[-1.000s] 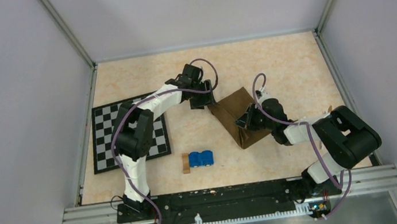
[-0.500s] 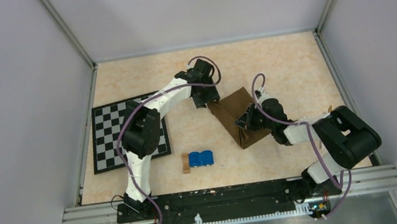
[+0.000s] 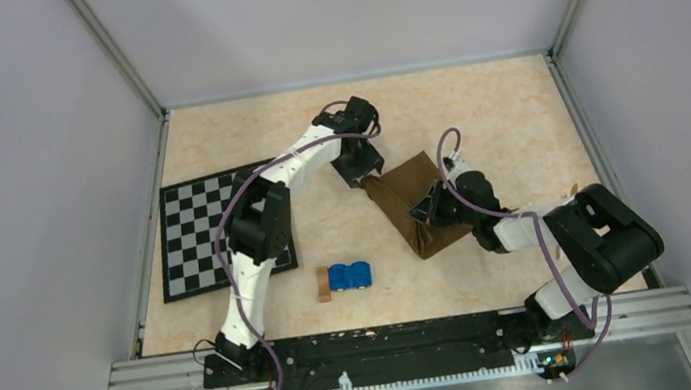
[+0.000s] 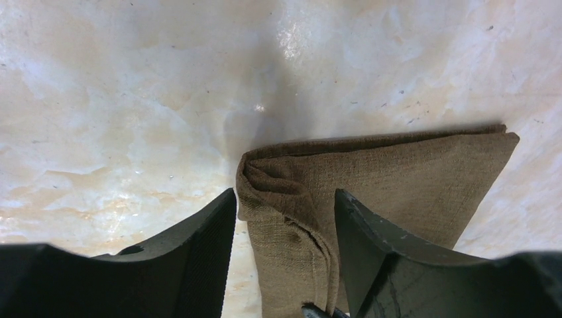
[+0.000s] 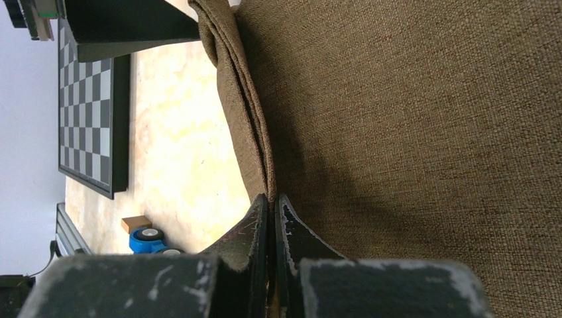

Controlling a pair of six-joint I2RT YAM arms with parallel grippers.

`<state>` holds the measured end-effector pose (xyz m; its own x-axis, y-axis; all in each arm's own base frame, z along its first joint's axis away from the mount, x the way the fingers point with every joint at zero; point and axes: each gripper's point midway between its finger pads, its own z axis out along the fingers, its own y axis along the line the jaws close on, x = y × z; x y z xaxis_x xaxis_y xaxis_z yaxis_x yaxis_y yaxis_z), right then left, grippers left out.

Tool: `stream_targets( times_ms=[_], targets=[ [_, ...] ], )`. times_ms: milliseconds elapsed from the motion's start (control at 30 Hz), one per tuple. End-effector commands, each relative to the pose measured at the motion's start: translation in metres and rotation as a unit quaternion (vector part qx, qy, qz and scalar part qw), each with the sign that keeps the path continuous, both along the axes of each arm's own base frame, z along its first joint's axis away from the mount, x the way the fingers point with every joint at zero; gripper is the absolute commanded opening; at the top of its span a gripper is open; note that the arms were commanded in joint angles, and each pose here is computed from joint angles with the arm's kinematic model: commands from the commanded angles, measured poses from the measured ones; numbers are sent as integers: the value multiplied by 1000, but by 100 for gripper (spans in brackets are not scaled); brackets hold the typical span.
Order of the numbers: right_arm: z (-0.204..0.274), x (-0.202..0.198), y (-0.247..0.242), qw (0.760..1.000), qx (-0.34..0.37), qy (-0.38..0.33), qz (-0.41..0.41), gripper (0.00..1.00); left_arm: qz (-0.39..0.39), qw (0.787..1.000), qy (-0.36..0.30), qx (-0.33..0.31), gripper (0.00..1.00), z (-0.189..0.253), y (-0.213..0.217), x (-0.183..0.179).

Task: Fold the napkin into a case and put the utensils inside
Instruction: Fold the lower triangle-folded napkin at the center of the board.

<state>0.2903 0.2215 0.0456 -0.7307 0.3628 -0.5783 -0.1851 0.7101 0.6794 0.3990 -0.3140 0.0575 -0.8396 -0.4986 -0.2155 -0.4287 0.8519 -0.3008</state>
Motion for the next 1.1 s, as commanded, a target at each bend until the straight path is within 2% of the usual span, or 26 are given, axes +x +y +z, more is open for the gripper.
stream_targets(
  times_ms=[0,233,367,600,867,967,1067],
  targets=[
    [14,10,0,999,2,-35,0,0,32,999,14,7,60,6,-3,3],
    [12,8,6,999,-5,-38,6,0,33,999,24,19,44,0,0,2],
    [12,6,8,999,-10,-40,7,0,27,999,24,28,26,1,3,0],
    [19,-4,27,998,-7,-46,32,0,34,997,16,70,5,15,34,-5],
    [39,-27,70,994,54,-38,82,0,48,994,21,95,3,28,81,-31],
    [43,-32,77,992,84,-28,92,0,48,995,17,89,3,34,79,-34],
    [39,-32,74,993,82,-21,85,0,48,995,7,83,4,40,70,-29]
  ],
)
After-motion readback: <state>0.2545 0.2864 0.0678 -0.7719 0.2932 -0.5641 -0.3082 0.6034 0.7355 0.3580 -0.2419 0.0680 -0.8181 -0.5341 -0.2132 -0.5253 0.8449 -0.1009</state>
